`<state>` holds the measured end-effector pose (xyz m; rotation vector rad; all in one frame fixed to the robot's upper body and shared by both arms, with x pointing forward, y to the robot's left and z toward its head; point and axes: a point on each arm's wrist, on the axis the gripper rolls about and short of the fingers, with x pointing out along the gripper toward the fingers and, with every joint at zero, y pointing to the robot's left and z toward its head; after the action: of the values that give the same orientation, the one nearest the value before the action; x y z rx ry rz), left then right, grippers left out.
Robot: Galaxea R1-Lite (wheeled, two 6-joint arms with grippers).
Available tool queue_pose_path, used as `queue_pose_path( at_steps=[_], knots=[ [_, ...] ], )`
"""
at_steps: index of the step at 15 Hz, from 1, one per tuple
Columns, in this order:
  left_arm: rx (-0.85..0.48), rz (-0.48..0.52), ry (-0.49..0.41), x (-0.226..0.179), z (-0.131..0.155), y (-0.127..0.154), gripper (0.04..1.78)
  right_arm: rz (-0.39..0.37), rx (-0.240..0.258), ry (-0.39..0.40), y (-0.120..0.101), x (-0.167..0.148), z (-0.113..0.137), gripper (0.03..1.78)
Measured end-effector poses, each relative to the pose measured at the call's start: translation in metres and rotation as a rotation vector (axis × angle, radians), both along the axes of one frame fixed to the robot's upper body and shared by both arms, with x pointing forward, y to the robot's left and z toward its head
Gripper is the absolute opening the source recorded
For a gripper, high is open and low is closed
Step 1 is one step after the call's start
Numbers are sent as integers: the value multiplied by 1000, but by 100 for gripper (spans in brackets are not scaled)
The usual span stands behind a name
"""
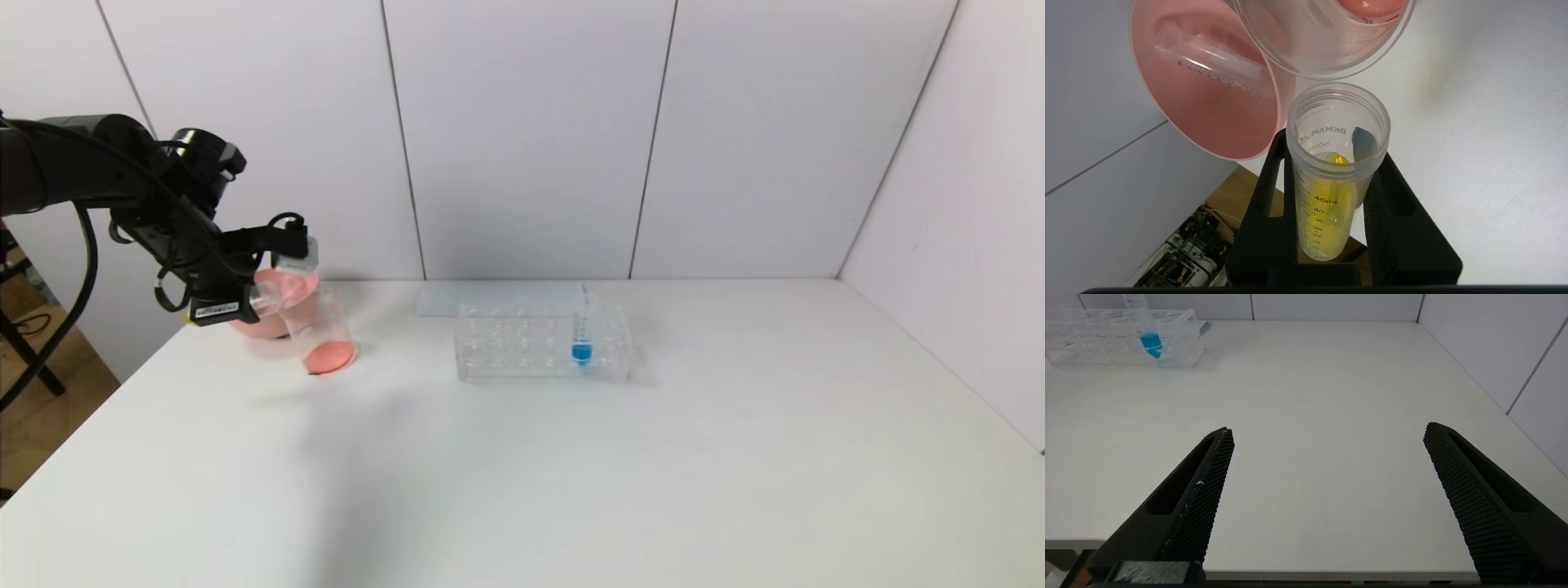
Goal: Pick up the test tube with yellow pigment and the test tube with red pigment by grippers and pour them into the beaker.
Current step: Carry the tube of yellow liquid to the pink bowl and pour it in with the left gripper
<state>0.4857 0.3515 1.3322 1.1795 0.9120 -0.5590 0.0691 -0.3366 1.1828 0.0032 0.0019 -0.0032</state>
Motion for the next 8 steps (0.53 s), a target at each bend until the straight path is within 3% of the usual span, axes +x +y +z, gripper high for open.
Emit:
queue_pose_path(
  at_steps=[8],
  knots=[
    [40, 19, 4, 1, -2, -2, 47, 0, 0, 0, 0, 0, 0, 170]
  ],
)
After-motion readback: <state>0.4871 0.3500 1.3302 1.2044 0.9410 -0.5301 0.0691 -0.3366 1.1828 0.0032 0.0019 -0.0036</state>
